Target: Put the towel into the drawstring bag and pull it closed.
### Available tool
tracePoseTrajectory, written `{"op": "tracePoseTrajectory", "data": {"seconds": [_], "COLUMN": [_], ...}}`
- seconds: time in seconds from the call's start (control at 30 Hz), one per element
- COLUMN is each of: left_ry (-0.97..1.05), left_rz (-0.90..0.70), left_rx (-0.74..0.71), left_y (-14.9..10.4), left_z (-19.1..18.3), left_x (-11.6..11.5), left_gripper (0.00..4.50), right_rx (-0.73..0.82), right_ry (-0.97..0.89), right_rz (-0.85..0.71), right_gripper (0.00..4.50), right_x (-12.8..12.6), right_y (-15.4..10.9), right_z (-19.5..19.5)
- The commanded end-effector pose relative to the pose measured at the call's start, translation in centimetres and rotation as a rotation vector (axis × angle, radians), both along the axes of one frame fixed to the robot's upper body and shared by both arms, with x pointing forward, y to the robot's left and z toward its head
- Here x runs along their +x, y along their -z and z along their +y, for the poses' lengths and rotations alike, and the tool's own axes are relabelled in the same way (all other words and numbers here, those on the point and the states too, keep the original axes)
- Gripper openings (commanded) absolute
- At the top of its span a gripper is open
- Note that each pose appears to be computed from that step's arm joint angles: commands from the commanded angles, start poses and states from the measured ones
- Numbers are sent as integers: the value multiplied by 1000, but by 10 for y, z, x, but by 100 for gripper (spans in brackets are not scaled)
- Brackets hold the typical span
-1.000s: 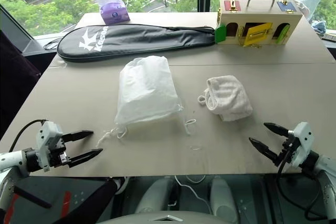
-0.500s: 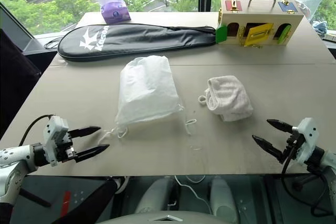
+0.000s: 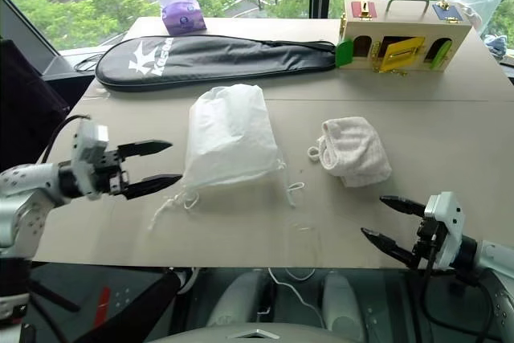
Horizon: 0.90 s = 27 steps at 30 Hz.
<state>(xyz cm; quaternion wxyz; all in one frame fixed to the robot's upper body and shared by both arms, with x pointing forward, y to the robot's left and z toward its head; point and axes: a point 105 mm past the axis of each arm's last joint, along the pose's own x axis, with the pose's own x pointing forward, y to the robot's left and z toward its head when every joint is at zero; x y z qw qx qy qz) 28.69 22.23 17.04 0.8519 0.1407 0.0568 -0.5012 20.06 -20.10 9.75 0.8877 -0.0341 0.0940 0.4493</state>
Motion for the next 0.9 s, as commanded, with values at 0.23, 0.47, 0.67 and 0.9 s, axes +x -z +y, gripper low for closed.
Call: {"op": "tracePoseTrajectory", "data": {"seconds": [0.23,0.47,0.67,0.9], "left_ry": [144,38,-96,-188], "left_rz": [-221,-296,-447,-608], "left_rx": [114,137,242,306], "left_y": [-5,20,36,59], "left_z": [-65,-73,-60,-46], "left_x": [8,2,5,-2], "left_gripper": [449,449,449,449], "right_rx": [90,129,104,96], "right_ry": [20,-8,-3,-2], "right_rz": [-97,-121,-144,-141], "right_gripper": [450,450,450,450], "right_x": [-5,-20,-25,-24], "right_y": [-26,-36,-37,-37], "right_z": [31,50,49,45]}}
